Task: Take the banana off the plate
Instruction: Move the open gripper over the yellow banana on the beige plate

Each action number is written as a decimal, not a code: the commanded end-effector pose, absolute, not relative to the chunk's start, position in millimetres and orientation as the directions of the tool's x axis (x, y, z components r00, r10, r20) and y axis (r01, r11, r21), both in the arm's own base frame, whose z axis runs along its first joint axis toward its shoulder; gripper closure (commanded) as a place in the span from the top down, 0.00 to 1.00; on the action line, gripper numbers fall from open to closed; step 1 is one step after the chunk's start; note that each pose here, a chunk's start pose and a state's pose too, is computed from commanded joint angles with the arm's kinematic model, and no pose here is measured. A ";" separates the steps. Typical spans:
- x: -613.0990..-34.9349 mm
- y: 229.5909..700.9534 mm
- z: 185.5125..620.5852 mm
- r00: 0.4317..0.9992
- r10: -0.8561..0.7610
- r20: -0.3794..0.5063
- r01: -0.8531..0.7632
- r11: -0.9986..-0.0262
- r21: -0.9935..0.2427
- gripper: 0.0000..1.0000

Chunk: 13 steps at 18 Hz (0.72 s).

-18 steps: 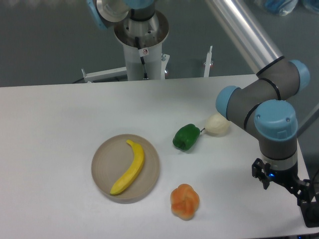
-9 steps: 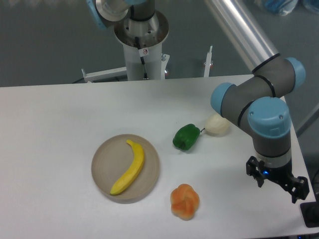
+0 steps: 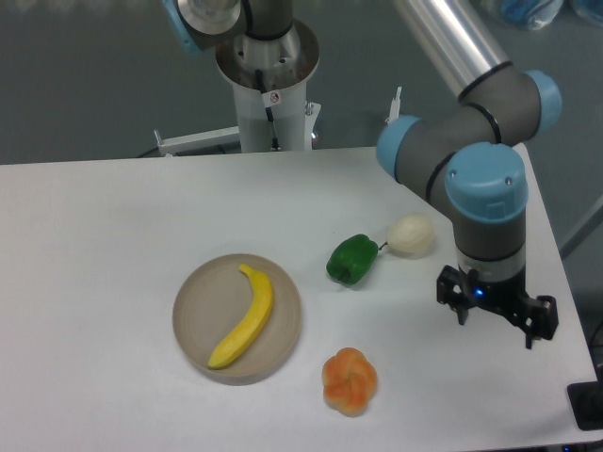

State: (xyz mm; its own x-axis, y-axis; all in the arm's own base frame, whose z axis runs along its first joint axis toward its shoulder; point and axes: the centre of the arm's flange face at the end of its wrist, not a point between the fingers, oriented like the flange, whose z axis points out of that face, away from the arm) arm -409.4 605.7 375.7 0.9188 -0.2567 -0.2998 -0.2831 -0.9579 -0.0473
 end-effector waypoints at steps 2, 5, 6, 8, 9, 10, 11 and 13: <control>-386.2 608.1 379.7 0.935 -0.219 -0.279 -0.244 -0.968 -0.056 1.00; -355.4 601.8 371.0 0.955 -0.188 -0.231 -0.206 -0.977 -0.060 1.00; -345.3 600.5 365.2 0.959 -0.189 -0.212 -0.207 -0.976 -0.069 1.00; -325.3 604.8 355.7 0.976 -0.149 -0.162 -0.167 -0.981 -0.103 1.00; -312.1 606.5 342.6 0.985 -0.116 -0.124 -0.130 -0.986 -0.109 1.00; -293.0 606.7 327.8 0.994 -0.071 -0.086 -0.081 -0.990 -0.112 1.00; -280.4 610.1 324.1 0.995 -0.055 -0.079 -0.064 -0.990 -0.127 1.00; -250.0 618.5 306.9 0.998 0.008 -0.057 -0.001 -0.986 -0.167 1.00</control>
